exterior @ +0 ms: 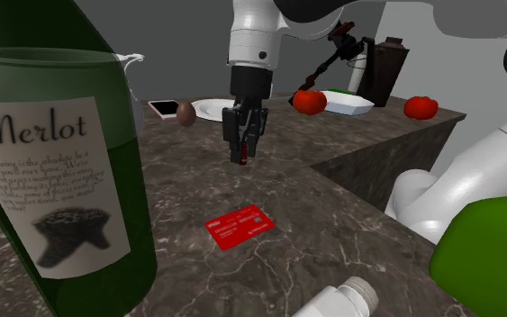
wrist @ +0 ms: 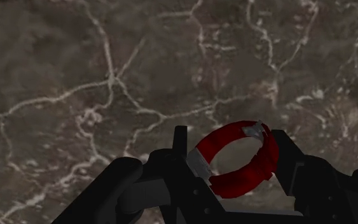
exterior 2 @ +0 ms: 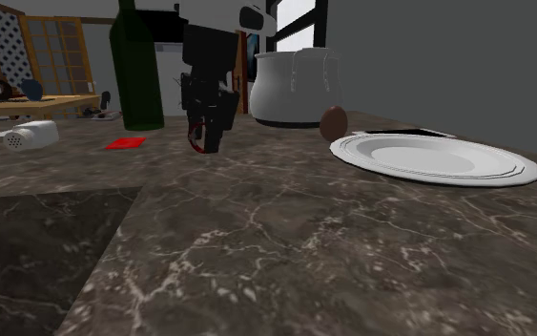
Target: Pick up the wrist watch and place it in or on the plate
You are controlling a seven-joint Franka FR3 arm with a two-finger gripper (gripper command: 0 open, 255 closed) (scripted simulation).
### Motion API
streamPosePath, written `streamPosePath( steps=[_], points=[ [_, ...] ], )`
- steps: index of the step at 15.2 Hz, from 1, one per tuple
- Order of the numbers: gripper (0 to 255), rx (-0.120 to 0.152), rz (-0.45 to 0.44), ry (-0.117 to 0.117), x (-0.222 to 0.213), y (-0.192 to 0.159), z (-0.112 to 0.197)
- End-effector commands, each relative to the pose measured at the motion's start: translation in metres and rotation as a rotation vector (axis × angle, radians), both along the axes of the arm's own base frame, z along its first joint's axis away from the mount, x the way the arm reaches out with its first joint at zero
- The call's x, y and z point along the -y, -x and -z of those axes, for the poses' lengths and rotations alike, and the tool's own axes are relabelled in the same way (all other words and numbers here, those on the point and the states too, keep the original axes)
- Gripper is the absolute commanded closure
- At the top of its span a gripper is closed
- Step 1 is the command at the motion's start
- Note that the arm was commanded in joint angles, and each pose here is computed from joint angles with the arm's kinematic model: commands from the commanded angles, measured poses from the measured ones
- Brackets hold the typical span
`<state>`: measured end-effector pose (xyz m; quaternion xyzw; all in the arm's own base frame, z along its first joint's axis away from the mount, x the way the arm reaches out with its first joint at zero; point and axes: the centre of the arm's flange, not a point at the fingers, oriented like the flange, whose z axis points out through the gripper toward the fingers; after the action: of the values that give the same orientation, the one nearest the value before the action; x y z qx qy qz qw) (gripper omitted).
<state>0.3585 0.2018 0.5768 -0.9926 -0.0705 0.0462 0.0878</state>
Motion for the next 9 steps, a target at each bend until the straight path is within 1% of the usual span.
streamPosePath(
  steps=[1,5,9],
  points=[
    [255,0.0,0.0,0.0,0.0,0.0,0.0],
    [255,0.0,0.0,0.0,0.0,0.0,0.0],
    [255,0.0,0.0,0.0,0.0,0.0,-0.021]
  ],
)
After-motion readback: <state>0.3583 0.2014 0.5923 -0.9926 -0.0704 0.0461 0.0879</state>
